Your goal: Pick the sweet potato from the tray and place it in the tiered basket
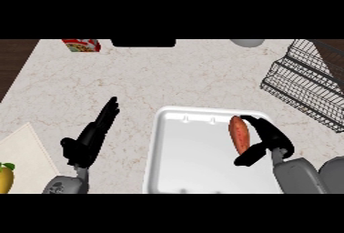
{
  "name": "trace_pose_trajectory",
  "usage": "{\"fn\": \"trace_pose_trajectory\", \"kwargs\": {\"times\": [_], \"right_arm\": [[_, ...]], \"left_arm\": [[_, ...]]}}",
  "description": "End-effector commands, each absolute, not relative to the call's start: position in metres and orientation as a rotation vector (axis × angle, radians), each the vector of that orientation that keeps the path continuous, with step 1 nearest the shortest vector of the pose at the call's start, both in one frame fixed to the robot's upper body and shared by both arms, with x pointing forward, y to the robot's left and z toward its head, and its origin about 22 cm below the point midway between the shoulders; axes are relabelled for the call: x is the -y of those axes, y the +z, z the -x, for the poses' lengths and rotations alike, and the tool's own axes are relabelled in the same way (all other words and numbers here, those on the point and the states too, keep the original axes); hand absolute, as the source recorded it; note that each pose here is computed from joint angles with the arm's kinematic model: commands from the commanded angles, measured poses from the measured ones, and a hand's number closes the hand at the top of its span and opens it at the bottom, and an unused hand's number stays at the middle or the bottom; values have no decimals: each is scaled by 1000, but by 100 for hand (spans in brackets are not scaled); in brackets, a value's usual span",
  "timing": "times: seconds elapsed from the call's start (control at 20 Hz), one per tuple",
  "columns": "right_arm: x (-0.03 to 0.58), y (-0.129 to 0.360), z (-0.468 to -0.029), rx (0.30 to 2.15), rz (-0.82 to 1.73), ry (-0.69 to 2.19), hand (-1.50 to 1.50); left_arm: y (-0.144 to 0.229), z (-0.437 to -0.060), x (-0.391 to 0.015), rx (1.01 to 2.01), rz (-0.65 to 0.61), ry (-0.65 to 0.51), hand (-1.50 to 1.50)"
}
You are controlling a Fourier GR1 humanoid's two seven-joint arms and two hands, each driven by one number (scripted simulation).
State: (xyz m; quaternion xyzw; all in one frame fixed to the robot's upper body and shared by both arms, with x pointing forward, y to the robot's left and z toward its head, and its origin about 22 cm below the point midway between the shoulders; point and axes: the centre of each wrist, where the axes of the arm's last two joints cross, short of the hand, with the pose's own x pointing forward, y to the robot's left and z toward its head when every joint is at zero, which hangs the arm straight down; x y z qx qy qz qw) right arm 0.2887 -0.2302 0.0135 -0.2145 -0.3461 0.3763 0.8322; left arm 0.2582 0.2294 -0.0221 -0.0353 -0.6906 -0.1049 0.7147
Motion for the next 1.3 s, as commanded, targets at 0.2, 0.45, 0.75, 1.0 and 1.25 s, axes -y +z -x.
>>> {"fn": "trace_pose_trajectory", "kwargs": {"times": [0.2,0.45,0.75,1.0,1.25], "right_arm": [[216,11,-287,939,462,732,150],[228,-5,-281,975,460,725,150],[326,17,-272,866,721,709,150],[474,46,-202,613,1105,703,150],[548,102,-166,860,1219,436,150]], "left_arm": [[-9,-274,-234,1513,69,-238,0],[-29,-282,-234,1525,69,-226,0],[-29,-263,-247,1525,69,-184,0],[-24,-261,-257,1526,2,-148,0],[-20,-266,-242,1526,53,-168,0]]}}
